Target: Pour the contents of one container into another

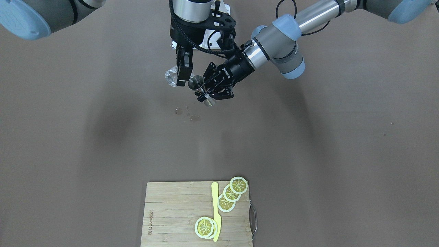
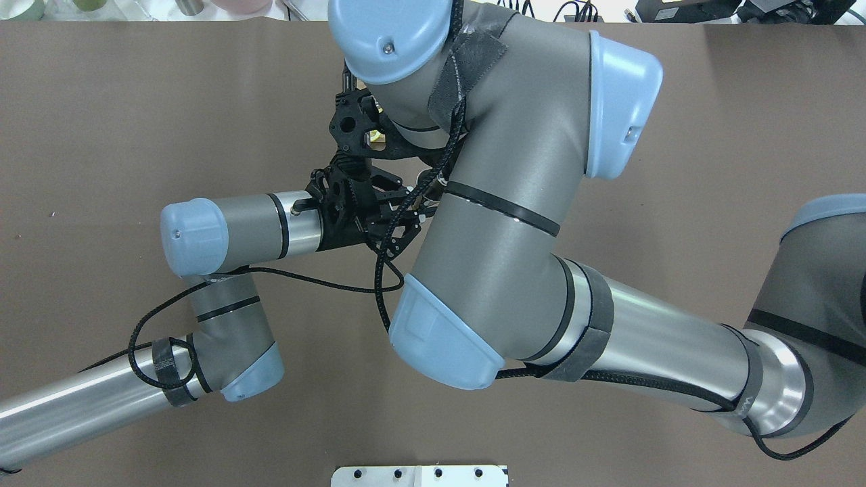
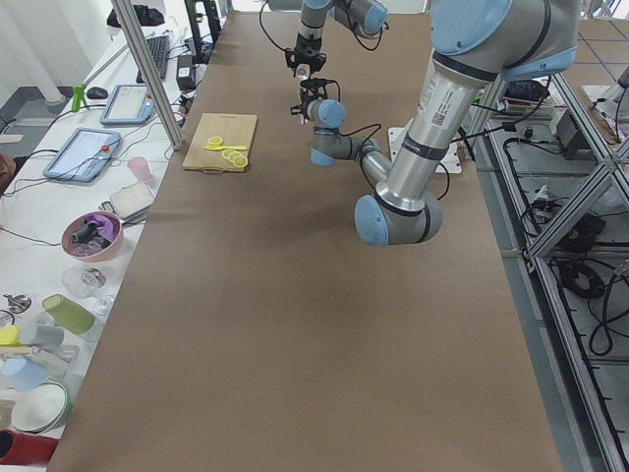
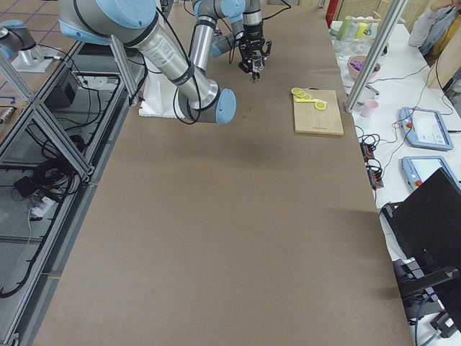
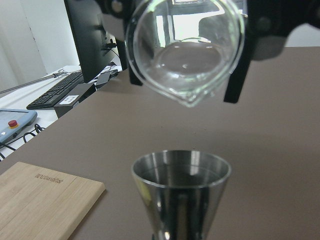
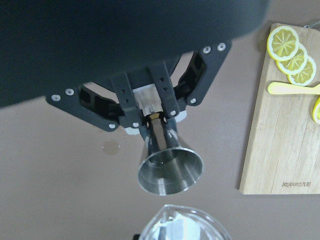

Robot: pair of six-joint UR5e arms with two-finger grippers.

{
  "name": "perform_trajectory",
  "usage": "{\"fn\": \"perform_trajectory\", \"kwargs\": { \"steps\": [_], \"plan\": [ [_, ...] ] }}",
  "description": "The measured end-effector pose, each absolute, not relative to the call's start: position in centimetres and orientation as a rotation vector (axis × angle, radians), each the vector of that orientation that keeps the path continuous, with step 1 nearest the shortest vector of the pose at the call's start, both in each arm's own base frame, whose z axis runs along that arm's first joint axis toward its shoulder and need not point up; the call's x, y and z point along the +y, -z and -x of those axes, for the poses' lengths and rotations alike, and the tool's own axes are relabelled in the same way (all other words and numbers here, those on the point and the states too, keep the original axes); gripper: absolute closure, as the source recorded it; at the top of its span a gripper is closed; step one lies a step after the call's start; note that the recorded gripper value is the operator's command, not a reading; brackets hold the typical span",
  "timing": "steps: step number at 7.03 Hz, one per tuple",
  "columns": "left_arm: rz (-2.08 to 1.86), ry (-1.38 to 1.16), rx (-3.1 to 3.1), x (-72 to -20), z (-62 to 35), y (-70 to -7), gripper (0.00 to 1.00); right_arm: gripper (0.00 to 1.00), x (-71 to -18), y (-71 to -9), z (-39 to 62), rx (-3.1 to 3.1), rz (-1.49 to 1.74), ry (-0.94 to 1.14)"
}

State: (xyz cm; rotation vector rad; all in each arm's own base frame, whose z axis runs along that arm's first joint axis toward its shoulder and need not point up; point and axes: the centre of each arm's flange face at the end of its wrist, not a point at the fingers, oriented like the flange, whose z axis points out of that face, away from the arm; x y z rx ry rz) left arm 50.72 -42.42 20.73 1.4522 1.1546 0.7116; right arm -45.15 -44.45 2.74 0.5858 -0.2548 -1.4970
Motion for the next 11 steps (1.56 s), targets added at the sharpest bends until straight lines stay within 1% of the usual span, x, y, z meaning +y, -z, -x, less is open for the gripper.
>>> {"fn": "perform_trajectory", "kwargs": {
  "steps": [11],
  "plan": [
    [-1.455, -0.705, 1.15, -42.84, -50.39, -20.64, 1.0, 1.0, -44.29, -1.89, 46.22, -0.169, -0.563, 1.563]
  ]
}}
